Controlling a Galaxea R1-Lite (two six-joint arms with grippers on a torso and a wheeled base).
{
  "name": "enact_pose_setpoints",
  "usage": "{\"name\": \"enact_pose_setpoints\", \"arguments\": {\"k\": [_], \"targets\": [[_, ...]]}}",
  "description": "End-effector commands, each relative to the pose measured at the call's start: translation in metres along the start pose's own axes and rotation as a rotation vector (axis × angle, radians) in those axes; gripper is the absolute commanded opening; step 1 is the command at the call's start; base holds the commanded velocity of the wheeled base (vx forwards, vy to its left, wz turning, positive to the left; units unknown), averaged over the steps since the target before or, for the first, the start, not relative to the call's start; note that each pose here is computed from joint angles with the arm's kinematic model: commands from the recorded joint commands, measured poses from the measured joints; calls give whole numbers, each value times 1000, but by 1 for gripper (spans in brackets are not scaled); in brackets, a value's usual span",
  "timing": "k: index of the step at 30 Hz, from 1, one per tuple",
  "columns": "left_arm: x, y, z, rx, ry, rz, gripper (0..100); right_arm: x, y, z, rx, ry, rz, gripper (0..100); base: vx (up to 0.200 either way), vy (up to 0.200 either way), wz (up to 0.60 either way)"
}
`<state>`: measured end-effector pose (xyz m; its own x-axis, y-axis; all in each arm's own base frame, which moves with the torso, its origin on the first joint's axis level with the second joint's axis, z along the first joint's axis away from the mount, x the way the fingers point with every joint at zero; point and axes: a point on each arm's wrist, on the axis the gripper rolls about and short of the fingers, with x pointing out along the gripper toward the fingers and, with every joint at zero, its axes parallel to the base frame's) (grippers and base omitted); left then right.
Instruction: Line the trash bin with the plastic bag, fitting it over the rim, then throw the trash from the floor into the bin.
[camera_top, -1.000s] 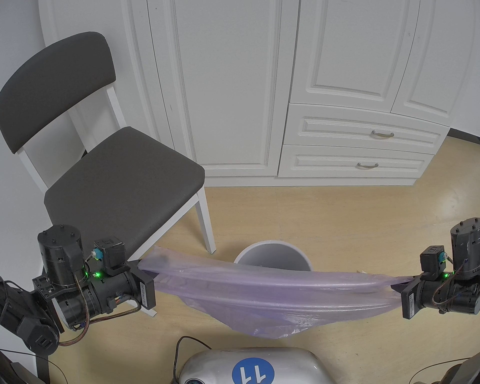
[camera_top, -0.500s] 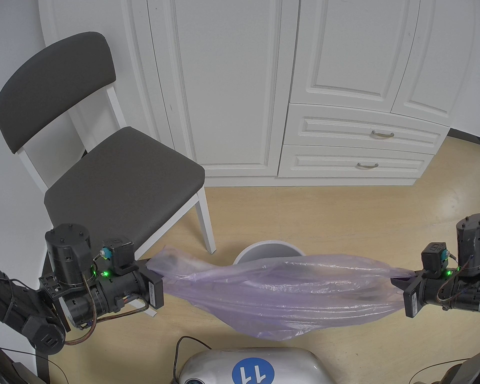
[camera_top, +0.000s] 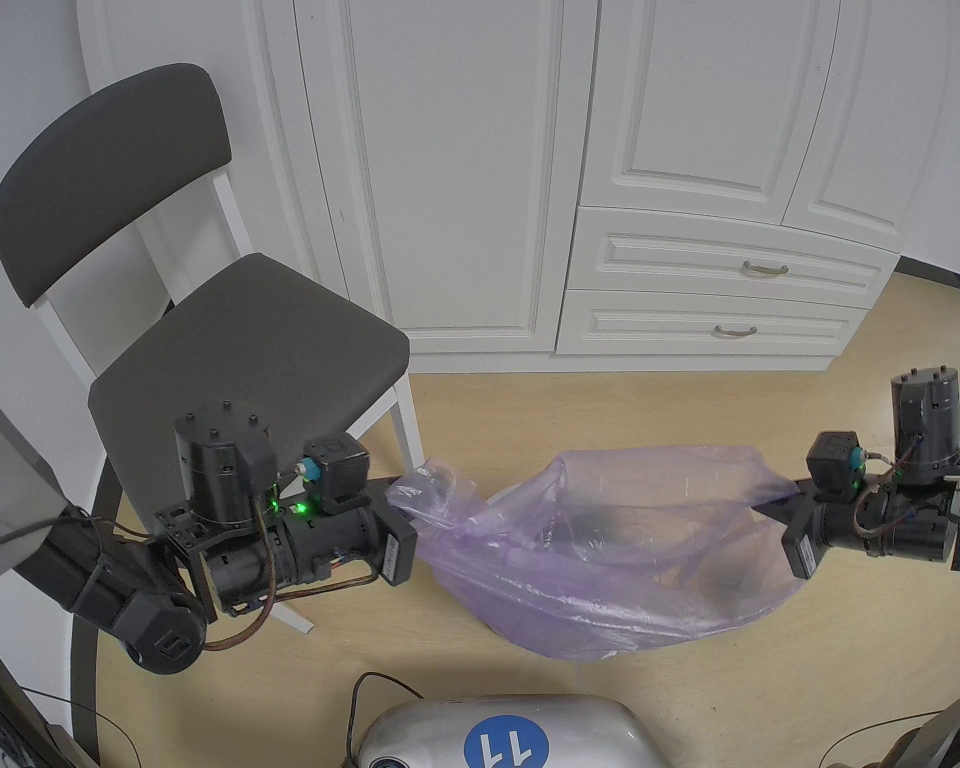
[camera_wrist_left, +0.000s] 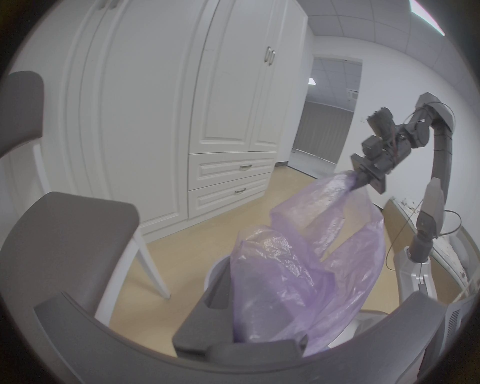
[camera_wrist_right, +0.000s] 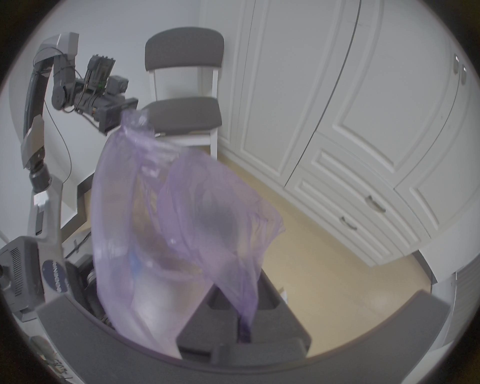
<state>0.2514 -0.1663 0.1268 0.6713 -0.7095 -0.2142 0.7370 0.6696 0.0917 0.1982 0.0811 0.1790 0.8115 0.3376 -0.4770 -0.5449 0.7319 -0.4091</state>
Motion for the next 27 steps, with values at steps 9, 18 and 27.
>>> {"name": "enact_pose_setpoints", "arguments": {"k": [9,18,27], "targets": [[32,-50,1,22,-114,-168,0,62,48,6,86,-209,160,0,0,0,0],[65,-68,-13,-84,-180,-198,0,83,72,-14,171,-269,216,0,0,0,0],[74,-70,-24,-109,-147,-137,0,83,69,-17,184,-275,193,0,0,0,0]]}}
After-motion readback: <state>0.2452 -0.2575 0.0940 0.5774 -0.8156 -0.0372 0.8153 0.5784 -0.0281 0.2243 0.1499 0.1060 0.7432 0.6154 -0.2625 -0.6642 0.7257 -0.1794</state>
